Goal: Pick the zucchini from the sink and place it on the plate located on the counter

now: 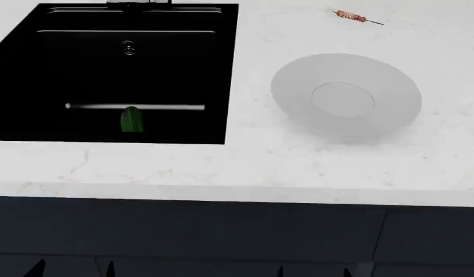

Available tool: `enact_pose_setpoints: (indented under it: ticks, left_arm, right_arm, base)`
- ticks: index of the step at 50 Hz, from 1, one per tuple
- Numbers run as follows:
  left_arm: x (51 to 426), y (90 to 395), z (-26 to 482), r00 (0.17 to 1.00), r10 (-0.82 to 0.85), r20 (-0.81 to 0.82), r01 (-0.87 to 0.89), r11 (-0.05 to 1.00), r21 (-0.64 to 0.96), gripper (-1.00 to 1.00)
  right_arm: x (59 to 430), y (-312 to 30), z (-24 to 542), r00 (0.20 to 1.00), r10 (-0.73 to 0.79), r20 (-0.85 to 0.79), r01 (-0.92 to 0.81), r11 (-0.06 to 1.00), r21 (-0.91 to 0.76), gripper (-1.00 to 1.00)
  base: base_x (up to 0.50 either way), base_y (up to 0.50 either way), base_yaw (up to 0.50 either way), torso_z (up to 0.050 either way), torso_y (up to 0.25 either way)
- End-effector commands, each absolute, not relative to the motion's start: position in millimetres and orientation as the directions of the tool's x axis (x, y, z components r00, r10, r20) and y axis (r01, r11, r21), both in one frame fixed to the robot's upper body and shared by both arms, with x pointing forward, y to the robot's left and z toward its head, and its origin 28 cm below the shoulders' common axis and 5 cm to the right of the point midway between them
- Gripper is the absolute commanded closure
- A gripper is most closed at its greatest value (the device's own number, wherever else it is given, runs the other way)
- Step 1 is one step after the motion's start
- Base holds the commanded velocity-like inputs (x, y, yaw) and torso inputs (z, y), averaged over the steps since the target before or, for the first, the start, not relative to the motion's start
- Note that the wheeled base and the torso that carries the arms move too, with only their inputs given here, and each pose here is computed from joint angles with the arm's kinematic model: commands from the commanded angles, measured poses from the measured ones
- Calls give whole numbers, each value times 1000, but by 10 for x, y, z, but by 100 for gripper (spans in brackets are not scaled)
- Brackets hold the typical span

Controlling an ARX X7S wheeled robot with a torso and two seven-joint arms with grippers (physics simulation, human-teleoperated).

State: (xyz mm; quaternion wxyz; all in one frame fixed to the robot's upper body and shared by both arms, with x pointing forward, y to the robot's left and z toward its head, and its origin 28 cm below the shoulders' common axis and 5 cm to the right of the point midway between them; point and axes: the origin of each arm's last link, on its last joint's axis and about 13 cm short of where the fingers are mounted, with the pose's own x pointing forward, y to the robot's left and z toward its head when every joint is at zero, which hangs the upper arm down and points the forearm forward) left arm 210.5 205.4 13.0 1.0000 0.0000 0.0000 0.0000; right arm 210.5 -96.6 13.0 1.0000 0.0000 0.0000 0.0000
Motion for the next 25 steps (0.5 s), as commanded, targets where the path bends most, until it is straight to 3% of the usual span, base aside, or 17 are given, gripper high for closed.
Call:
enact_pose_setpoints:
  ticks: [1, 2, 4, 10, 25]
  left_arm:
    - [2105, 2057, 130, 1000, 0, 0, 0, 1000, 10, -100]
    - [2096, 2044, 119, 1000, -8, -2, 8, 1000, 2, -100]
    - [2107, 2038, 179, 1000, 5, 12, -5, 999, 54, -100]
    - [2121, 2038, 482, 999, -48, 22, 48, 999, -7, -100]
    - [2175, 2078, 1378, 987, -90, 132, 74, 989, 124, -100]
  right_arm:
    - [2105, -965, 130, 1000, 0, 0, 0, 1000, -9, -100]
    - [2087, -962, 164, 996, 90, -5, -89, 993, 83, -100]
    - [2118, -982, 131, 996, 72, -52, -73, 997, -7, -100]
    - [2208, -999, 446, 993, 100, -60, -102, 995, -24, -100]
    - [2241, -1031, 1508, 993, 92, 72, -84, 991, -105, -100]
  base:
    - [0, 0, 0, 0, 0]
    - [0, 0, 0, 0, 0]
    - [0, 0, 0, 0, 0]
    - [0, 0, 0, 0, 0]
    - [0, 0, 0, 0, 0]
